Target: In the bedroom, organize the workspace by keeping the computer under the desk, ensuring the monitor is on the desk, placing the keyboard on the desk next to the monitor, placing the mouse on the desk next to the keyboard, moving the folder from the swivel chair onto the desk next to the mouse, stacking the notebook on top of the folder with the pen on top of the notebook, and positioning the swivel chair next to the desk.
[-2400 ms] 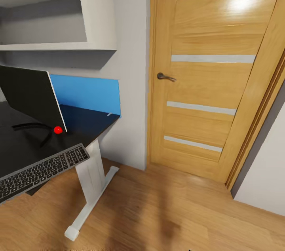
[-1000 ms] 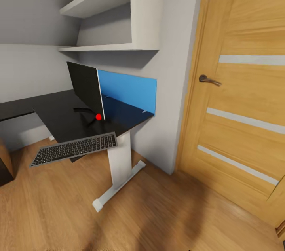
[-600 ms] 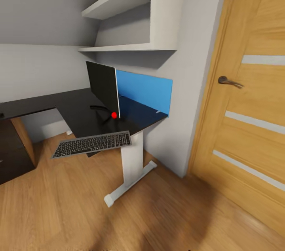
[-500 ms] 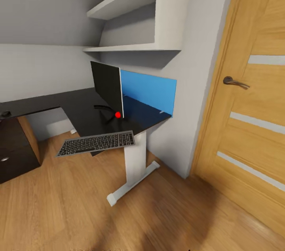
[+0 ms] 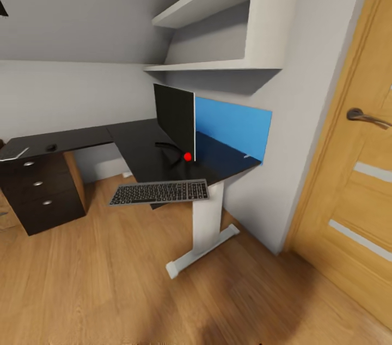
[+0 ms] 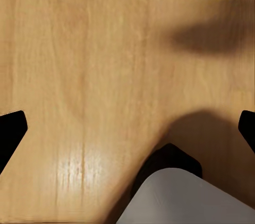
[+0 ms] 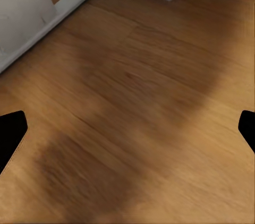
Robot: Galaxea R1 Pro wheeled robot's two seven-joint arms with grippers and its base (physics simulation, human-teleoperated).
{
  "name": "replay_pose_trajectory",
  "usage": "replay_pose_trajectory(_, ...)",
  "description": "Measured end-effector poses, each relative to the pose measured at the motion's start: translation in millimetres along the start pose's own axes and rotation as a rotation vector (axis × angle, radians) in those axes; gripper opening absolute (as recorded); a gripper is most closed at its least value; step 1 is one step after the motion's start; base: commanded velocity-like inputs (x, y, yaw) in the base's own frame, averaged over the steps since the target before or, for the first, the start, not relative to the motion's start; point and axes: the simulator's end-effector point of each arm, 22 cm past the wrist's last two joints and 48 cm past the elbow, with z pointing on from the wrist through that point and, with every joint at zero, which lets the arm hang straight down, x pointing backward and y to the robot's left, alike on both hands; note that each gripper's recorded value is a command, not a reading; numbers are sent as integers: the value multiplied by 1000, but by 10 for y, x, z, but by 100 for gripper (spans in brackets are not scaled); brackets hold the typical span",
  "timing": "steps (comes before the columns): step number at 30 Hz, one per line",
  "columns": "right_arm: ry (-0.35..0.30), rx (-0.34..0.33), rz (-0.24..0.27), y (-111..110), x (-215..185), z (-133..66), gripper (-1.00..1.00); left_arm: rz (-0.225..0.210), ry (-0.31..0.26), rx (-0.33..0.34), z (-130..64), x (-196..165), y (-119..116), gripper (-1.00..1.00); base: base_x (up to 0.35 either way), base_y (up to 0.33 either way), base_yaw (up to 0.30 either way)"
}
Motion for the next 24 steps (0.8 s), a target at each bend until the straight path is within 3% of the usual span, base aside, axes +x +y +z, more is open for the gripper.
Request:
replay_pose_trajectory(6, 0, 0, 0, -1, 1, -1, 100, 0, 1, 2, -1, 10, -13, 100, 0, -78, 285)
replay_pose_trajectory(12, 0, 0, 0, -2, 1, -1, 100, -1, 4, 5, -4, 29, -38, 100, 0, -252, 257)
replay_pose_trajectory(20, -1, 1, 2, 1, -1, 0, 100, 0, 5, 5, -5, 32, -40, 100, 0, -80, 30)
replay_pose_trajectory(23, -63, -17, 19, 79, -268, 93, 100, -4, -5, 3, -4, 8, -33, 100, 0, 0, 0)
replay_pose_trajectory(24, -150, -23, 51, 104, -741, 266, 100, -8, -40, 0, -5, -70, -26, 100, 0, 0, 0)
